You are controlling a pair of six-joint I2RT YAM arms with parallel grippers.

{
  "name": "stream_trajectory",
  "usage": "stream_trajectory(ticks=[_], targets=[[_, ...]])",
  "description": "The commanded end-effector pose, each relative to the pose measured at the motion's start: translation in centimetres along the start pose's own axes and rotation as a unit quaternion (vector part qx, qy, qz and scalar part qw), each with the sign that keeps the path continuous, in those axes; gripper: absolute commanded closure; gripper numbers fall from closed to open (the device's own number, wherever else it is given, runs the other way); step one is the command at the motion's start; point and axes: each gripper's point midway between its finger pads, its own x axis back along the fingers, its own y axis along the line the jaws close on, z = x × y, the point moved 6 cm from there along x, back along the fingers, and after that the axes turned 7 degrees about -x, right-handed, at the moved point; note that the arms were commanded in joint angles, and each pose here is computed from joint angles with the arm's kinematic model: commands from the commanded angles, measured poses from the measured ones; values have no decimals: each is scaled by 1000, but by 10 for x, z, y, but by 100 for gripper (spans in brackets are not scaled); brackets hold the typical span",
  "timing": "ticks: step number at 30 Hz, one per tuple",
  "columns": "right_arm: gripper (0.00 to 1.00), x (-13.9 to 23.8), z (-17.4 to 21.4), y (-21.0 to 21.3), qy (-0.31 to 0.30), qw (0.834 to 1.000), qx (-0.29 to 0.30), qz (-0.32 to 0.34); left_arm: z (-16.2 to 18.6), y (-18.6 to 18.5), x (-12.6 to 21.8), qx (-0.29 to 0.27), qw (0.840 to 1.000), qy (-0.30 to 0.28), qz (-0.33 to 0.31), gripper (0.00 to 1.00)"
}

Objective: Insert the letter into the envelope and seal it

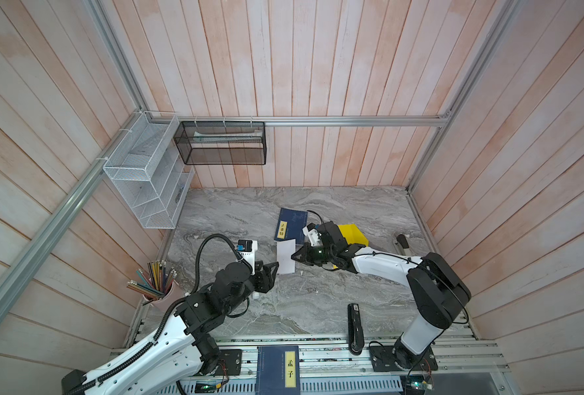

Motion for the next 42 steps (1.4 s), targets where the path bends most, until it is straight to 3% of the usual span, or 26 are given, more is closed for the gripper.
stream_trajectory(ticks=[1,42], targets=[[100,-7,-3,7,-1,1000,-4,-23,5,2,0,-1,1000,0,5,38],[100,-45,0,-54,48,994,-26,91,15,1,-3,9,1000,16,19,38]])
